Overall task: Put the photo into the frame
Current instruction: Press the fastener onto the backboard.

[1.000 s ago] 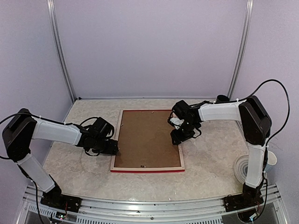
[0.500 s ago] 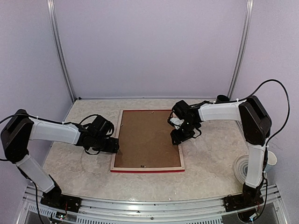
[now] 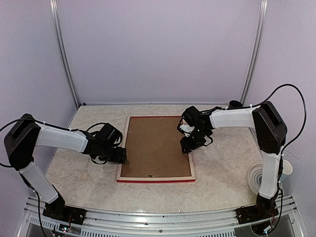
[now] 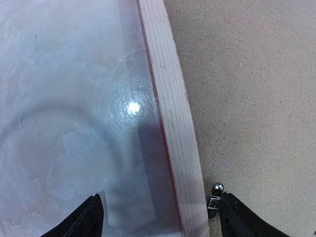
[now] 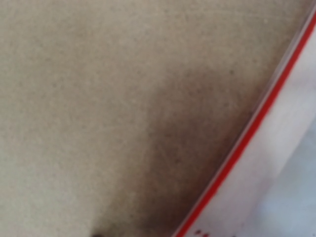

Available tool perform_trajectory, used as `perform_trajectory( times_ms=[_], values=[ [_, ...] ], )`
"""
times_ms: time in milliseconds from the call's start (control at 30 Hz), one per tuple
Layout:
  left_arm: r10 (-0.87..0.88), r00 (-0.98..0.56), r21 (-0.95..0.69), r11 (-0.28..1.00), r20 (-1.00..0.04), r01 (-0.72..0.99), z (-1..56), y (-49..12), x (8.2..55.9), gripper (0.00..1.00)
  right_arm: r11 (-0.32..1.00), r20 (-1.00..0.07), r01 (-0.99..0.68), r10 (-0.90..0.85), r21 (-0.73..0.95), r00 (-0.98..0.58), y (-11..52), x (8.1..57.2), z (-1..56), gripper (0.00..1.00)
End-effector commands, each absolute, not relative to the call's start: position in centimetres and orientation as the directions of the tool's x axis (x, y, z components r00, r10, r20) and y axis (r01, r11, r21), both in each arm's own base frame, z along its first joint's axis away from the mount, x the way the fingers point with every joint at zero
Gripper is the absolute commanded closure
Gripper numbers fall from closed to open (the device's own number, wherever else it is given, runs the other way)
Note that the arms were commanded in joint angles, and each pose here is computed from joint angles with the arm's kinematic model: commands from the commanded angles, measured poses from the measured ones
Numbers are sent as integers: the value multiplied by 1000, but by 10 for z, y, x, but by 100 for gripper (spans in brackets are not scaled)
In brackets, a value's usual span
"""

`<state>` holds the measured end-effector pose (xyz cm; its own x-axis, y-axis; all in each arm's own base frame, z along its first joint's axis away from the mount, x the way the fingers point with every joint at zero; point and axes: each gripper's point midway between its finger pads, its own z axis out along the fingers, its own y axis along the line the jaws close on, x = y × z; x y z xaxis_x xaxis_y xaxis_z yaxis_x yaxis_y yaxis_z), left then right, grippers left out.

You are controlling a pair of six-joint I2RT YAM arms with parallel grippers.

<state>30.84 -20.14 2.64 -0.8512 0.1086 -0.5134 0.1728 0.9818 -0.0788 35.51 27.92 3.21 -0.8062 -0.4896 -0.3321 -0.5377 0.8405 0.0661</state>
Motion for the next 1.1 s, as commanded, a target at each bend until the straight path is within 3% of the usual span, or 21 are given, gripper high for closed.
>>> perform_trajectory(
  times_ms=[0,333,1067],
  values=[
    [122,-858,-69,981,-499,179,23,-203,306,20,838,-312,-540,-494,77,-811,278,349,26,47],
    [119,-873,-63,984,-474,168,11,-198,302,25,838,-312,-540,-494,76,-811,277,348,26,47],
    [70,-891,-154,976,-449,154,3,-196,292,64,839,-312,-539,-493,75,-812,277,348,26,48]
  ],
)
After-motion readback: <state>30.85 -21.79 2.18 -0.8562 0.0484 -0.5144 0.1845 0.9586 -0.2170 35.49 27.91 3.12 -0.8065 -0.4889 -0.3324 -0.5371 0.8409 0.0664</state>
